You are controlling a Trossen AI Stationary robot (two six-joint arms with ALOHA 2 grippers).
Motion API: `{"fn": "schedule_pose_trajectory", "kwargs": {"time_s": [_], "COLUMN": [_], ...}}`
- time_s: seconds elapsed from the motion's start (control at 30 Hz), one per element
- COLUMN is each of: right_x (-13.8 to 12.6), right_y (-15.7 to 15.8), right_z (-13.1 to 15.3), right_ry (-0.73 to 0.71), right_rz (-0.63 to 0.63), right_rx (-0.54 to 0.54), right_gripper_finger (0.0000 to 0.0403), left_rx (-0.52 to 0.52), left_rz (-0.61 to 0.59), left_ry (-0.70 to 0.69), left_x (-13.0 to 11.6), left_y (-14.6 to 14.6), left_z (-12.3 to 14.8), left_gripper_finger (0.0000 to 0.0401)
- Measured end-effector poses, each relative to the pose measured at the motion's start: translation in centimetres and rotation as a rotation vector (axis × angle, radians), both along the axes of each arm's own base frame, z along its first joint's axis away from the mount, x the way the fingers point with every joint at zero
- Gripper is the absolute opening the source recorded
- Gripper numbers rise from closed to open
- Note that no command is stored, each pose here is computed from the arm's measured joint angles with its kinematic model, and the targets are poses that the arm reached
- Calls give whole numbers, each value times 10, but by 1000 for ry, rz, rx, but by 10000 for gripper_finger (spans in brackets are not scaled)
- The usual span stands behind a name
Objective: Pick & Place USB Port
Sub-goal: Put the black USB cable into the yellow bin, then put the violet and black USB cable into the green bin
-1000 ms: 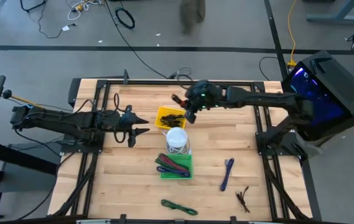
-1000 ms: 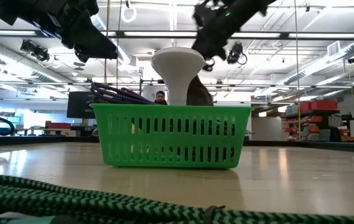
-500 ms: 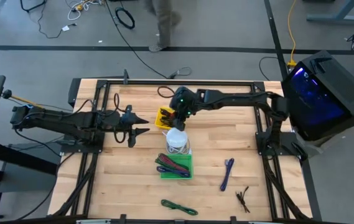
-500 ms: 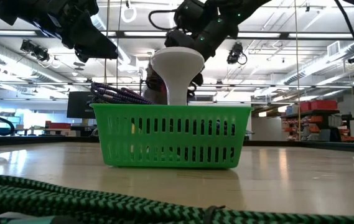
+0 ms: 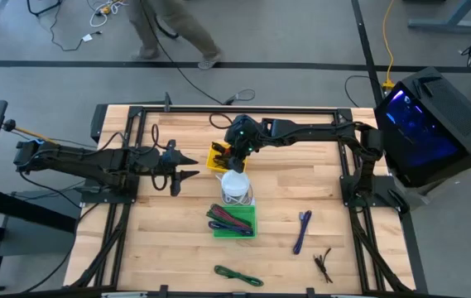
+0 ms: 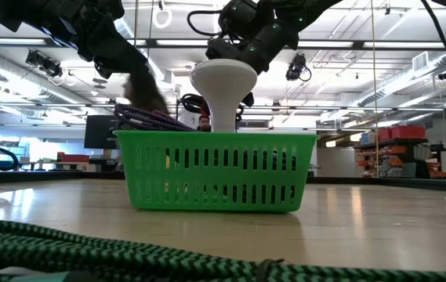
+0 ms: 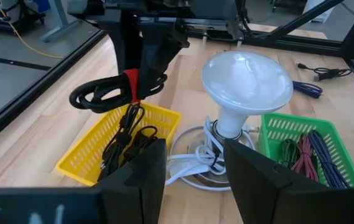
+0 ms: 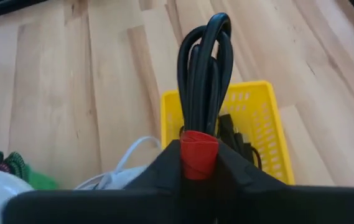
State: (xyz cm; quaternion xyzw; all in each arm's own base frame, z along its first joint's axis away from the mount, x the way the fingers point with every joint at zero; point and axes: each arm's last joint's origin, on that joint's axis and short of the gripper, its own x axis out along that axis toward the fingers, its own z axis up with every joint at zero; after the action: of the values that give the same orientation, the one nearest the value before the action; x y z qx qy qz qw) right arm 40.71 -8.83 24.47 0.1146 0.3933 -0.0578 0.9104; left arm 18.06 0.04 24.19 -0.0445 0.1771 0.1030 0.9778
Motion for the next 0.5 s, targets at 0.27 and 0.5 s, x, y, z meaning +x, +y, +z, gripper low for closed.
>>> {"fn": "schedule_pose_trajectory", "kwargs": {"time_s": [0.27,0.5], "right_x": [2,2], "right_y": [-1,-1], "right_z": [2,2], "right_ry": [-24,-28], "right_rz": [-18,-23], "right_rx": [-22,-34], "right_gripper_finger": [199,212], "left_rx": [-1,0], "left_rz": [0,0], "left_ry": [0,0], "left_x": [0,0], "left_y": [0,0], "left_z": [0,0], "left_gripper_finger": [165,165]}}
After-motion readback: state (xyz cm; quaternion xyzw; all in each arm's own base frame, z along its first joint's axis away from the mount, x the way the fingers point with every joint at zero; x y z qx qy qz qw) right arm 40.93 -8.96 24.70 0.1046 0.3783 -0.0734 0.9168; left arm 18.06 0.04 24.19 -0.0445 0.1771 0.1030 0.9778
